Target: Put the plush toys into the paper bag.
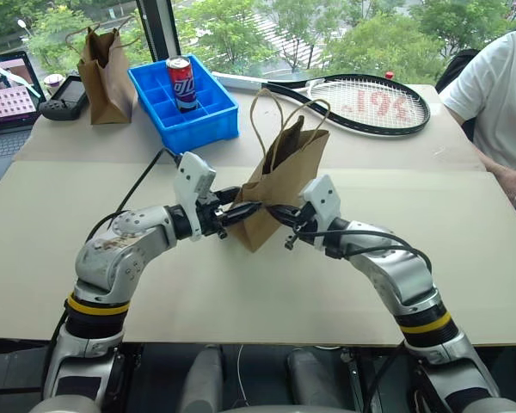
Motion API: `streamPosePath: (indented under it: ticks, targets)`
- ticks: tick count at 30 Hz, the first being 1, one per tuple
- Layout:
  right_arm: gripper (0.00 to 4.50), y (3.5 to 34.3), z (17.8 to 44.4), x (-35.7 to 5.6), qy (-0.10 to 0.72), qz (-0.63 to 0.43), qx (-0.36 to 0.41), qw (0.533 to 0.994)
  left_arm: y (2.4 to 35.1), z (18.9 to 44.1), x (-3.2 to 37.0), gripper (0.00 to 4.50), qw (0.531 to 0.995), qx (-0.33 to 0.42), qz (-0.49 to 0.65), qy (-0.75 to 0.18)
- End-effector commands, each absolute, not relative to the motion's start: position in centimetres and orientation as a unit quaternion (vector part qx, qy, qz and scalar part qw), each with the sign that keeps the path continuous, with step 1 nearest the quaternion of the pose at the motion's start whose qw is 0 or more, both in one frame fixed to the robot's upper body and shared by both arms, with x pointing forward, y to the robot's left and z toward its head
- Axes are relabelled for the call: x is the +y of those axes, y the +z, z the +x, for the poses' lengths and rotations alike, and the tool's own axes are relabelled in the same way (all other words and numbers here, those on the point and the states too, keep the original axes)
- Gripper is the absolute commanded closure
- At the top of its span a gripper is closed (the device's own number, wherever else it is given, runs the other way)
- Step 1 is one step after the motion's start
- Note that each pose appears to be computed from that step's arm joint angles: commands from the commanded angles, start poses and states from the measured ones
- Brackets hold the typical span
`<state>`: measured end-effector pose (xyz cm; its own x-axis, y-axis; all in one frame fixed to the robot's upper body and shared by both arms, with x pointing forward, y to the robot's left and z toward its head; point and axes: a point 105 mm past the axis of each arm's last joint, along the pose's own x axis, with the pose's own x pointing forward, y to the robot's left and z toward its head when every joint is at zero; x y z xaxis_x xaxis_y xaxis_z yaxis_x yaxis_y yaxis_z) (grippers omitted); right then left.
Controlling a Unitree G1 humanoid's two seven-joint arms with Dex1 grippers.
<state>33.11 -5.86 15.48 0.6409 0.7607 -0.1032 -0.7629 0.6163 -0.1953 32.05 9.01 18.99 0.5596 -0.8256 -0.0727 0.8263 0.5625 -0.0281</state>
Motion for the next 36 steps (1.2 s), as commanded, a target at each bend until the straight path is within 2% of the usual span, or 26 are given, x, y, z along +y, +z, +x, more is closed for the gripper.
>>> streamPosePath:
  ticks: [1, 3, 6, 9, 13, 16, 22, 28, 30, 34, 36]
  targets:
    - [4.5, 17.4, 32.7, -6.5, 0.416, -0.109, -0.021, 0.903, 20.6, 32.1, 9.0, 3.88, 0.877, 0.008, 0.024, -0.481]
    - [4.5, 17.4, 32.1, -8.3, 0.409, -0.117, -0.006, 0.905, 21.2, 32.2, 9.2, 4.44, 0.869, -0.005, 0.036, -0.493]
    - [4.5, 17.0, 31.1, -11.3, 0.399, -0.135, 0.03, 0.906, 21.8, 32.4, 9.5, 4.44, 0.852, -0.019, 0.056, -0.52]
    - [4.5, 16.7, 30.1, -14.8, 0.382, -0.172, 0.074, 0.905, 22.5, 32.0, 9.4, 4.44, 0.818, -0.035, 0.072, -0.569]
    - [4.5, 17.1, 29.4, -17.5, 0.362, -0.197, 0.101, 0.905, 22.6, 31.3, 9.6, 4.44, 0.774, -0.041, 0.107, -0.623]
    - [4.5, 17.6, 29.0, -20.6, 0.319, -0.215, 0.118, 0.915, 23.6, 29.9, 9.8, 4.44, 0.713, -0.064, 0.117, -0.689]
    - [4.5, 17.3, 28.1, -22.6, 0.29, -0.215, 0.136, 0.922, 23.2, 29.2, 10.4, 4.44, 0.65, -0.073, 0.148, -0.742]
    - [4.5, 17.1, 27.5, -22.7, 0.29, -0.212, 0.146, 0.922, 21.6, 30.1, 11.7, 4.44, 0.644, -0.05, 0.157, -0.747]
    - [4.5, 17.3, 27.6, -22.6, 0.294, -0.212, 0.146, 0.92, 21.4, 31.1, 12.3, 4.44, 0.662, -0.035, 0.151, -0.733]
    - [4.5, 17.4, 27.7, -22.5, 0.301, -0.21, 0.146, 0.919, 21.1, 31.8, 13.1, 3.6, 0.676, -0.001, 0.139, -0.724]
    - [4.5, 17.5, 27.6, -22.5, 0.307, -0.2, 0.144, 0.919, 21.0, 31.5, 13.5, 2.8, 0.679, 0.005, 0.138, -0.721]
